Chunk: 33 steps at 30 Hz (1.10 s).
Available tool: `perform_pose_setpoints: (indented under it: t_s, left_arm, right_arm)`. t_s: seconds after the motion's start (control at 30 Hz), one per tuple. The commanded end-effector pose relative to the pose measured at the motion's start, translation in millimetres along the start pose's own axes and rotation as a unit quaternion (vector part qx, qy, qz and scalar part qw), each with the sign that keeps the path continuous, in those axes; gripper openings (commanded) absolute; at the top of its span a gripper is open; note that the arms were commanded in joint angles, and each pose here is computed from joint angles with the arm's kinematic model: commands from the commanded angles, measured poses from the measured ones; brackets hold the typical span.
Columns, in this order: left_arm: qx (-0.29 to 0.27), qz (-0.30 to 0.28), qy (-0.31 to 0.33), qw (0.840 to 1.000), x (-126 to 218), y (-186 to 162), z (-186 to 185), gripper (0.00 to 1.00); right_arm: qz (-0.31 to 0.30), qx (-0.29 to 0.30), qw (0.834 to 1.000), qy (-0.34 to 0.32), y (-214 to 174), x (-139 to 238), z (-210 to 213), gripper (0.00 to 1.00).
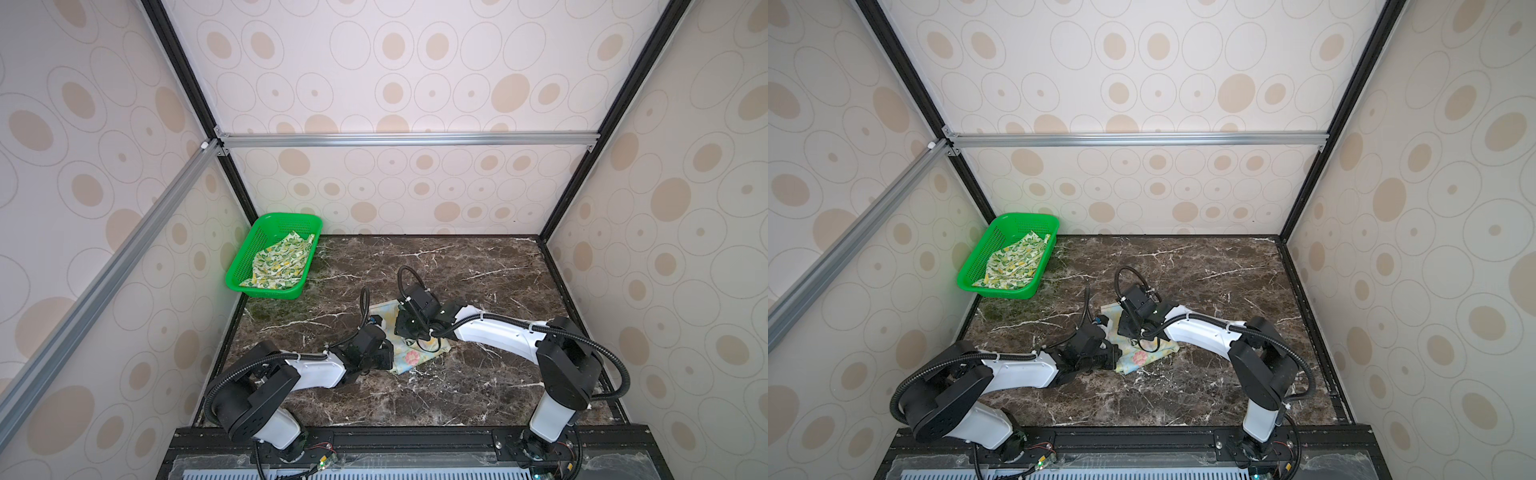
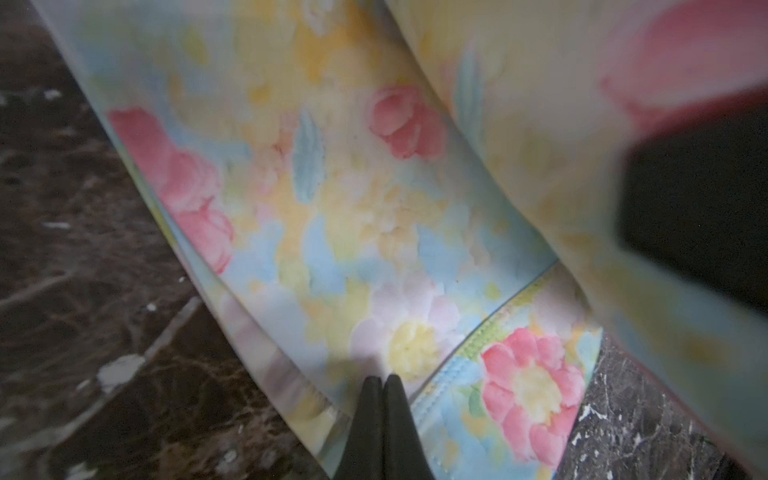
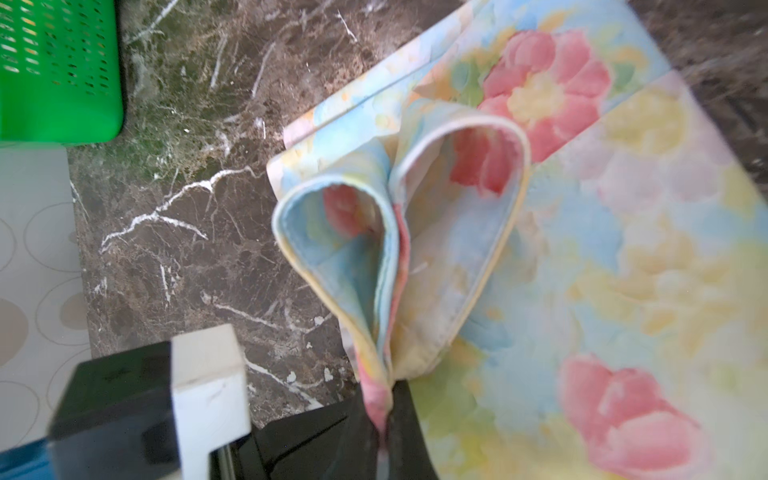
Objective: Fold and stack the skirts
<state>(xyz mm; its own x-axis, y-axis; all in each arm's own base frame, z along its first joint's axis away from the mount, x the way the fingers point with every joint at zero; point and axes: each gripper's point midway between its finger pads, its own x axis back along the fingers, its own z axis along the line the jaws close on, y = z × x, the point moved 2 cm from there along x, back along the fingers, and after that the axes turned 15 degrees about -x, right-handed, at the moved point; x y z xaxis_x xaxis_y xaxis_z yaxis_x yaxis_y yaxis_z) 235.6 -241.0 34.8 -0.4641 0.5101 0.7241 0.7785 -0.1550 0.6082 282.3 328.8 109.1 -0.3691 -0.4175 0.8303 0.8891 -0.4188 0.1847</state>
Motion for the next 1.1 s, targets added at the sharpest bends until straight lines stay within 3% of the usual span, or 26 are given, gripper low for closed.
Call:
perform_pose_setpoints:
  t_s: [0.0, 0.3, 0.97, 1.07]
  left_arm:
    - [0.008, 0.030, 0.012, 0.999, -2.6, -18.5, 7.6, 0.00]
    - [0.010, 0.027, 0.015, 0.999, -1.2, -18.8, 9.0, 0.00]
    - [0.016, 0.024, 0.017, 0.999, 3.5, -21.5, 11.0, 0.00]
    - [0.018, 0.014, 0.017, 1.000, 6.7, -16.0, 10.0, 0.00]
  right_arm:
    - [0.006, -0.010, 1.000, 0.015, -3.5, -6.0, 8.9, 0.00]
    - [0.012, 0.032, 0.999, -0.004, -5.5, -16.9, 5.2, 0.00]
    - [0.005, 0.052, 0.999, -0.014, -2.9, -43.0, 7.9, 0.00]
    - [0.006, 0.048, 0.999, -0.014, -4.3, -46.2, 5.2, 0.07]
